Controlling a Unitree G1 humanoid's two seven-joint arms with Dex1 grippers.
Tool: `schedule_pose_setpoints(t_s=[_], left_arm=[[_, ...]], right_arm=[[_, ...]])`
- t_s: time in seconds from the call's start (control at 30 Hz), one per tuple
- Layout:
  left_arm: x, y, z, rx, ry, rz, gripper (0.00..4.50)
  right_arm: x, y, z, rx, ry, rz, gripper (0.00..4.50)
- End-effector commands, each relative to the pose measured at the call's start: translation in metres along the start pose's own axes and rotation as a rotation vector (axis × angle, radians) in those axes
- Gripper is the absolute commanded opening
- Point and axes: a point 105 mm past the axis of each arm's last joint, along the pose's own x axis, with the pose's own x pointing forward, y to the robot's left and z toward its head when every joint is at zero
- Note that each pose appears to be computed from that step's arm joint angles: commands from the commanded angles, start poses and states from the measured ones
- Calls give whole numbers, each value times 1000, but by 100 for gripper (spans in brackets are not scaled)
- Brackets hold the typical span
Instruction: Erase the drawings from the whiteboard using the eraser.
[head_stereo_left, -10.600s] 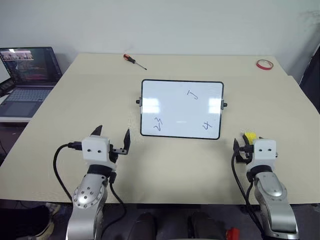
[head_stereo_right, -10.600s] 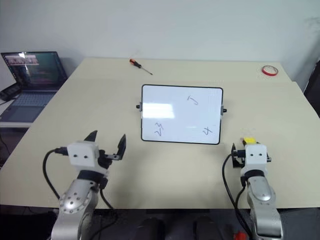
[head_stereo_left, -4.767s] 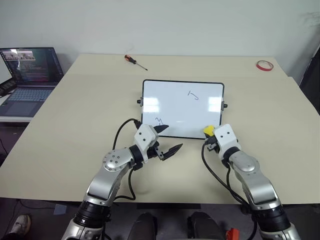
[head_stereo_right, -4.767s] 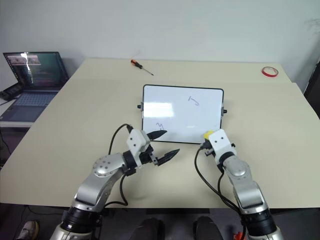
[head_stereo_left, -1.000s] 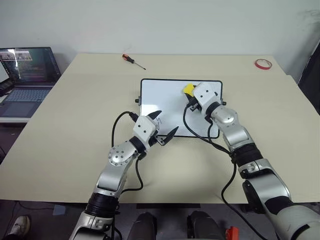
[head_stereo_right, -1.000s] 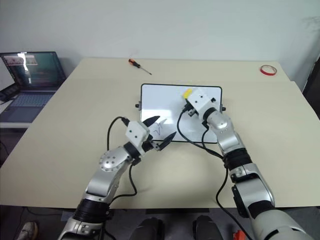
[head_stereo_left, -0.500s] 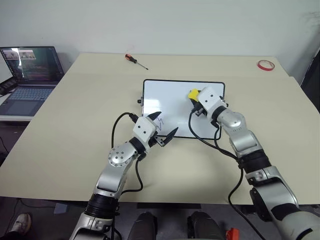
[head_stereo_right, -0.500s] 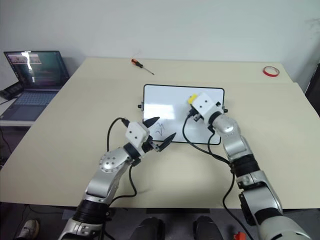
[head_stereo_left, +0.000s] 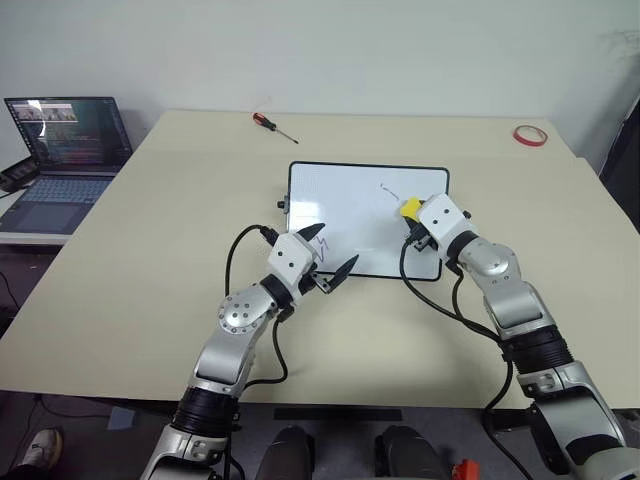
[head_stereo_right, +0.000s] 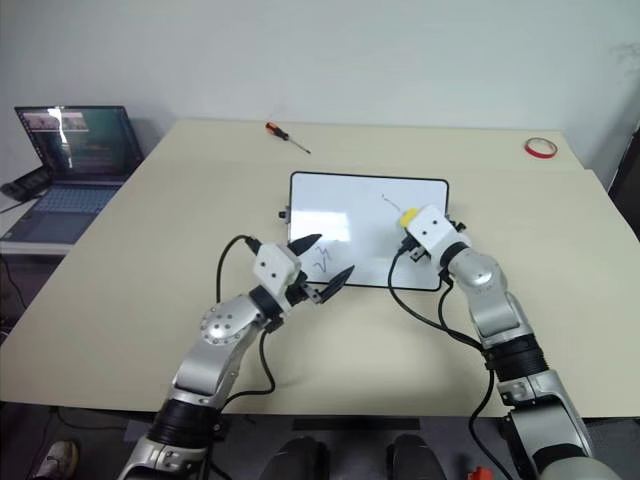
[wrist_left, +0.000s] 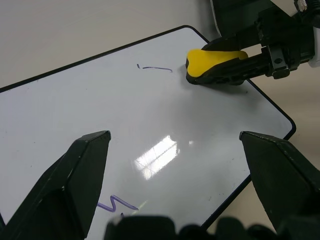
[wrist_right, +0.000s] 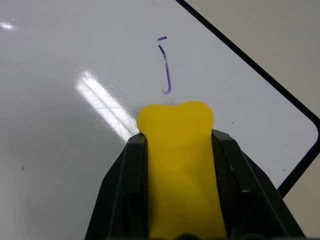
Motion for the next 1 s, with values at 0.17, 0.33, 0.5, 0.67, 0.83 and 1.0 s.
schedule_pose_setpoints(t_s=[0.17,0.33,0.5,0.67,0.83,1.0], left_arm=[[6,0,14,23,-51,-18,450],[6,0,14,23,-50,-17,450],[6,1,15,23,-51,-9,450],[4,1,15,23,-48,2,450],[2,2,14,23,-45,7,450],[3,2,15,21,-47,5,450]], right_arm=[[13,-7,37,40,-144,-42,130],[27,-1,60,54,-217,-26,130],[44,-5,58,52,-166,-47,130],[53,-18,43,52,-81,-103,130],[52,-1,36,31,-62,-31,130],[42,7,23,17,-23,-3,130]])
